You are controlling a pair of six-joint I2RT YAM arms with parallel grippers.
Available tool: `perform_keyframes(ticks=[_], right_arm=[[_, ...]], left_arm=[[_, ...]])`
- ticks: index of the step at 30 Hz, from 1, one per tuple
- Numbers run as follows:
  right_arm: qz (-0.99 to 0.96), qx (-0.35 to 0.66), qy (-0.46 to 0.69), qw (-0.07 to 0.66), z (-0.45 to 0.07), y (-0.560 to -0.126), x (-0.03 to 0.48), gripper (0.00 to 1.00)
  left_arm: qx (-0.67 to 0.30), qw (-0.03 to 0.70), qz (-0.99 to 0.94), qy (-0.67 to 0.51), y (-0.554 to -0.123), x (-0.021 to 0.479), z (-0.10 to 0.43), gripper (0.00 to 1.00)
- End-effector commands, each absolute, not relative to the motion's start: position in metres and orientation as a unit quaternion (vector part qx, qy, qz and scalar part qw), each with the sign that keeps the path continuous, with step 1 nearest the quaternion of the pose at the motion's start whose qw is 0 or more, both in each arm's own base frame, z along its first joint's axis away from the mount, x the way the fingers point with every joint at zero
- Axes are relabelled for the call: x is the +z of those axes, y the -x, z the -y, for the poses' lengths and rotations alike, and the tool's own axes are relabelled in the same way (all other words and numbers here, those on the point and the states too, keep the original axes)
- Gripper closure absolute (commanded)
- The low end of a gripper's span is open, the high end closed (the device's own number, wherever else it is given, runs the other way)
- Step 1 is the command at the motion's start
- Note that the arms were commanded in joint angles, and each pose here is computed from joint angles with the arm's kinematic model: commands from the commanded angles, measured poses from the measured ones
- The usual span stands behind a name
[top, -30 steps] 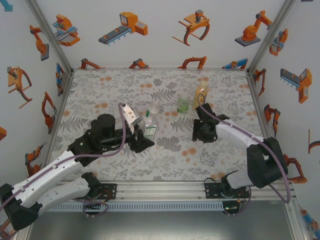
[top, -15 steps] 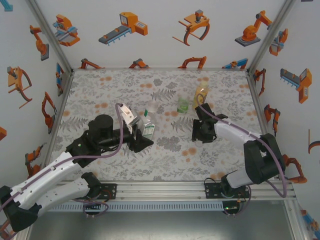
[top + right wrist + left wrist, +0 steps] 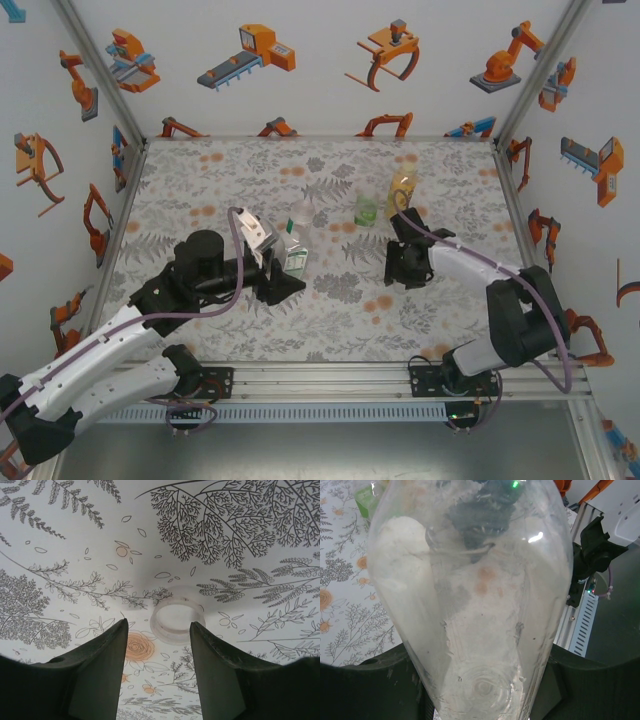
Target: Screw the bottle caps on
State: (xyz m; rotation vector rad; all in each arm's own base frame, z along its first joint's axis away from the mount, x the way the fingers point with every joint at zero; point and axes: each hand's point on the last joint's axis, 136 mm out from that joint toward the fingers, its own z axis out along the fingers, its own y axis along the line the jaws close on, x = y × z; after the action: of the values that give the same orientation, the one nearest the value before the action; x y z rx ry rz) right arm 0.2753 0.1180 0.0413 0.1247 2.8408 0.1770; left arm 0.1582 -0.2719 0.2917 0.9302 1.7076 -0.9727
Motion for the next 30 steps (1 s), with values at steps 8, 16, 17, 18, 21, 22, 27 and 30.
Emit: perform_keyframes(ticks=[8, 16, 17, 18, 21, 22, 27, 30], right_arm=[[-0.984, 0.053, -0.053, 0.163, -0.105, -0.279, 0.058, 0.47], [-0.986, 0.052, -0.055, 0.151, -0.105, -0.277, 0.048, 0.46], [-0.986, 0.050, -0.055, 0.149, -0.104, -0.277, 0.046, 0.46], [-0.986, 0.049, -0.055, 0.148, -0.104, -0.276, 0.045, 0.46], [-0.987, 0.047, -0.055, 0.143, -0.104, -0.275, 0.042, 0.46], [-0.987, 0.047, -0.056, 0.141, -0.103, -0.275, 0.040, 0.46], [-0.989, 0.046, -0.056, 0.132, -0.103, -0.273, 0.033, 0.46], [-0.989, 0.046, -0.057, 0.129, -0.103, -0.272, 0.029, 0.46]], left_arm=[[-0.400, 0.467, -0.695, -0.373, -0.160, 0.295, 0.271, 0.98], [-0.399, 0.468, -0.696, -0.372, -0.159, 0.295, 0.270, 0.98], [-0.399, 0.467, -0.696, -0.372, -0.159, 0.295, 0.270, 0.98], [-0.399, 0.467, -0.696, -0.372, -0.159, 0.295, 0.270, 0.98], [-0.399, 0.466, -0.696, -0.372, -0.159, 0.294, 0.270, 0.98], [-0.399, 0.466, -0.696, -0.372, -0.159, 0.294, 0.270, 0.98], [-0.399, 0.467, -0.696, -0.372, -0.159, 0.294, 0.270, 0.98], [-0.399, 0.465, -0.697, -0.373, -0.159, 0.294, 0.270, 0.98]])
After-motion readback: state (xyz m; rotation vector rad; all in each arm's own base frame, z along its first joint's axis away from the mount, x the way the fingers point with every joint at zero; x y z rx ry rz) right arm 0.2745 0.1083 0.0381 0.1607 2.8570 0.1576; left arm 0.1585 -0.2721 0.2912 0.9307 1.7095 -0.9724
